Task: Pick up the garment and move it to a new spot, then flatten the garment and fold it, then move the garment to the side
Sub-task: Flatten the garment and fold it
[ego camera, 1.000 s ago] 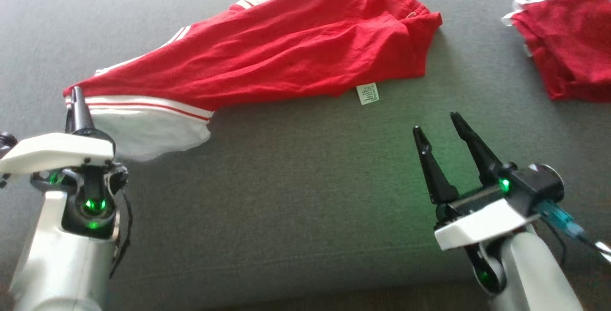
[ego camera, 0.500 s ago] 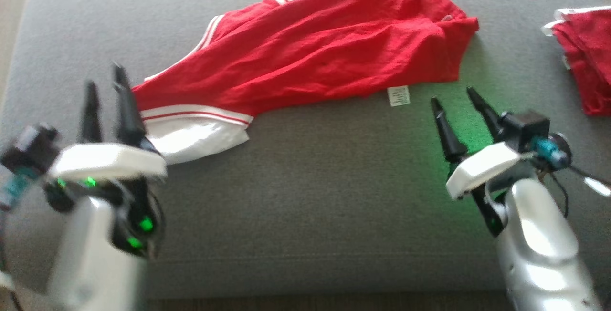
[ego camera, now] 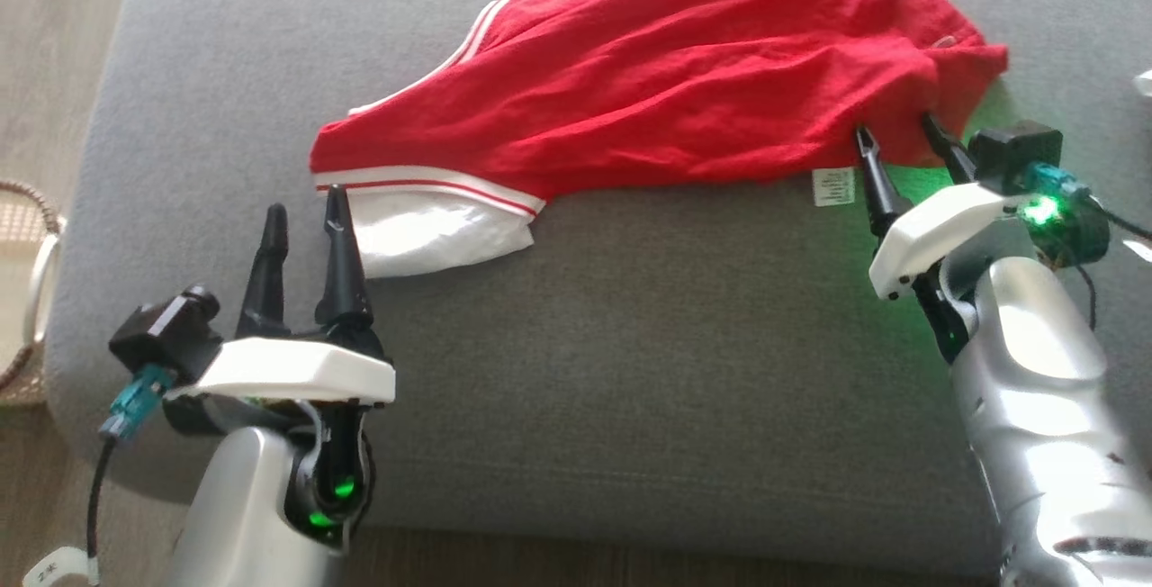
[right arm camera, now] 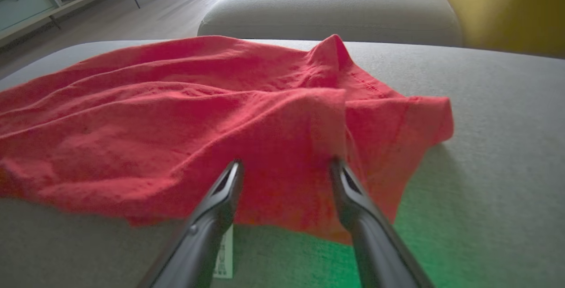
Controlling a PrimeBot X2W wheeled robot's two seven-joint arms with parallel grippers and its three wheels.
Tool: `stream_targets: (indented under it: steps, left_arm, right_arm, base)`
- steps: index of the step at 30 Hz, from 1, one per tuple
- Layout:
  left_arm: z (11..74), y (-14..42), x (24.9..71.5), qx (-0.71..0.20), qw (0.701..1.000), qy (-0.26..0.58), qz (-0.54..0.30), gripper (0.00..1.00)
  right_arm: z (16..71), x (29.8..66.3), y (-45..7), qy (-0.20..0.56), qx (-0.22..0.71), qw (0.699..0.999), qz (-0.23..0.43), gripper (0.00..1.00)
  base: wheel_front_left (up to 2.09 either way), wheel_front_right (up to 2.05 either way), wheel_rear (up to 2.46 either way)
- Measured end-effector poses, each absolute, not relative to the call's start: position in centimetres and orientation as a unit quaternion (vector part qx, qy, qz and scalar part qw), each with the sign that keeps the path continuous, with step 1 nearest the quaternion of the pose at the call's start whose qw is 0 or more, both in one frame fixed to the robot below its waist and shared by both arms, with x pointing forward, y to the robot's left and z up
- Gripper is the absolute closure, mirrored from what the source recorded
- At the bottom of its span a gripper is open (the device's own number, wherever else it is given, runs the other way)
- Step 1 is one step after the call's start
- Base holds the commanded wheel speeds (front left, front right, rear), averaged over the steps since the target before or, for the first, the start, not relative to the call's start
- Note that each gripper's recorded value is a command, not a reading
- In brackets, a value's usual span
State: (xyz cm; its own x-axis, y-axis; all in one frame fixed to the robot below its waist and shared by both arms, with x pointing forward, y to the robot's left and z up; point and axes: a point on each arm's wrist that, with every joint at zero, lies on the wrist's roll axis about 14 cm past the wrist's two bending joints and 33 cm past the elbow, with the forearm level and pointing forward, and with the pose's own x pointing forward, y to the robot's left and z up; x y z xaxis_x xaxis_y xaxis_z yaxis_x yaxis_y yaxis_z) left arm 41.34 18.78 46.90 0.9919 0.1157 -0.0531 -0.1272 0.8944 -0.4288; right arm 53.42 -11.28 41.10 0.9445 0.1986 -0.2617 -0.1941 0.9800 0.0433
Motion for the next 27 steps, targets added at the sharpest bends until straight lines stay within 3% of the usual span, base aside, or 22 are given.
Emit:
stream_targets:
  steps: [1, 10, 21, 22, 23, 24, 27]
  left_arm:
    - [46.9, 18.8, 41.3, -0.22, 0.973, 0.013, 0.061, 0.0]
    - [47.0, 18.5, 41.1, -0.216, 0.975, 0.011, 0.054, 0.0]
    - [47.5, 18.0, 39.8, -0.224, 0.973, 0.007, 0.051, 0.0]
    - [47.4, 18.2, 39.7, -0.224, 0.973, 0.008, 0.053, 0.0]
    - [47.2, 18.1, 39.6, -0.225, 0.973, 0.011, 0.053, 0.0]
    - [47.2, 18.1, 39.6, -0.225, 0.973, 0.012, 0.053, 0.0]
    - [47.2, 17.8, 39.5, -0.229, 0.972, 0.013, 0.05, 0.0]
  right_arm:
    - [41.0, 53.6, -11.0, 0.136, 0.01, 0.985, 0.102, 1.0]
    - [44.5, 54.4, -11.1, 0.087, 0.076, 0.989, 0.088, 1.0]
    - [46.5, 50.6, -13.2, 0.057, 0.099, 0.99, 0.079, 1.0]
    - [46.0, 50.5, -13.4, 0.07, 0.092, 0.99, 0.079, 0.75]
    - [45.6, 50.4, -13.7, 0.082, 0.085, 0.99, 0.079, 0.75]
    - [45.3, 50.4, -13.7, 0.094, 0.08, 0.989, 0.08, 0.0]
    - [44.1, 50.7, -13.1, 0.121, 0.059, 0.987, 0.09, 0.0]
  base:
    - [0.0, 0.0, 0.0]
    - [0.0, 0.0, 0.0]
    - [0.0, 0.0, 0.0]
    - [0.0, 0.0, 0.0]
    - [0.0, 0.0, 0.0]
    - [0.0, 0.0, 0.0]
    - [0.0, 0.0, 0.0]
